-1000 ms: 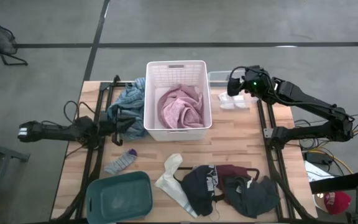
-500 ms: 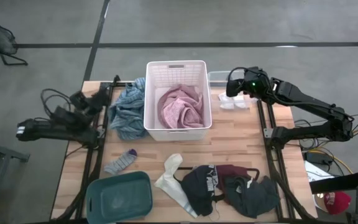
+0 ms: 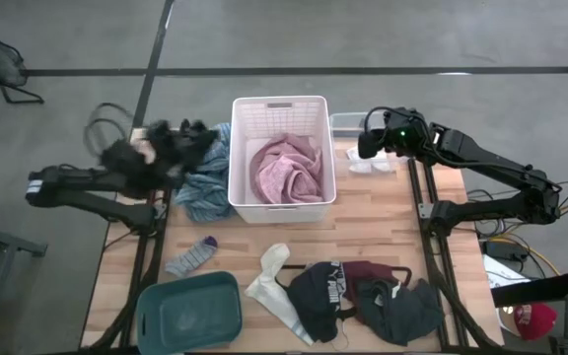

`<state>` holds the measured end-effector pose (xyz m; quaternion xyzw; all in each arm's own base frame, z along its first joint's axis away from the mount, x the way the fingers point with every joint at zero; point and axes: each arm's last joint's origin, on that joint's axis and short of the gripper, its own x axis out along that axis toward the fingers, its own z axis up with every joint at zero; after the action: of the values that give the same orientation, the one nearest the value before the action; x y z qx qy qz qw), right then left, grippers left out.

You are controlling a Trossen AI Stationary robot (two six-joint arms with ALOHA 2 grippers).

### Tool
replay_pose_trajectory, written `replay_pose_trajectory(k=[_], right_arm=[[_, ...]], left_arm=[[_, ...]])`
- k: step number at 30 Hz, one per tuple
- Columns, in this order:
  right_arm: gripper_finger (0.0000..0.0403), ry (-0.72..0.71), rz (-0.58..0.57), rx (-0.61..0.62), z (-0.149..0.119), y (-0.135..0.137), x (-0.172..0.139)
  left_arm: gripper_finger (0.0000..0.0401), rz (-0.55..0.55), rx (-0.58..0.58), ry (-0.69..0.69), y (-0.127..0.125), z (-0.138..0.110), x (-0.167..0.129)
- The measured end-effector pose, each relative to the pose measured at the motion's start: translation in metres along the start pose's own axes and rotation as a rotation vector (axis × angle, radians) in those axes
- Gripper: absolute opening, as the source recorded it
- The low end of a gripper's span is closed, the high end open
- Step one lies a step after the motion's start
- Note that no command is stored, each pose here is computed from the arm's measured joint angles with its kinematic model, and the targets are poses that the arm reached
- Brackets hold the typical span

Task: Pick & Place Cloths
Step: Put the blue boxer shorts into the green bin

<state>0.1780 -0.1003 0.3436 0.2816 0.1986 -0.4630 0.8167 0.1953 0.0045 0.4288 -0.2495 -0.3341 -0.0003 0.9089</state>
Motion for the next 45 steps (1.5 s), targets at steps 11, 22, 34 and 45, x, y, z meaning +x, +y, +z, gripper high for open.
replay_pose_trajectory(k=[11,22,34,45], right_arm=[[0.0016,0.031,0.121,-0.128,-0.003,0.007,0.002],[0.0008,0.181,0.176,-0.078,-0.028,0.002,0.018],[0.0008,0.206,0.366,-0.22,-0.033,0.008,-0.004],[0.0008,0.297,0.393,-0.278,-0.063,-0.001,0.0]], left_arm=[[0.0048,0.263,0.101,0.647,0.026,-0.059,0.047],[0.0081,0.281,0.159,0.976,0.03,-0.1,0.086],[0.0185,0.168,0.093,1.102,-0.015,-0.155,0.084],[0.0187,0.237,0.051,1.31,-0.029,-0.234,0.053]])
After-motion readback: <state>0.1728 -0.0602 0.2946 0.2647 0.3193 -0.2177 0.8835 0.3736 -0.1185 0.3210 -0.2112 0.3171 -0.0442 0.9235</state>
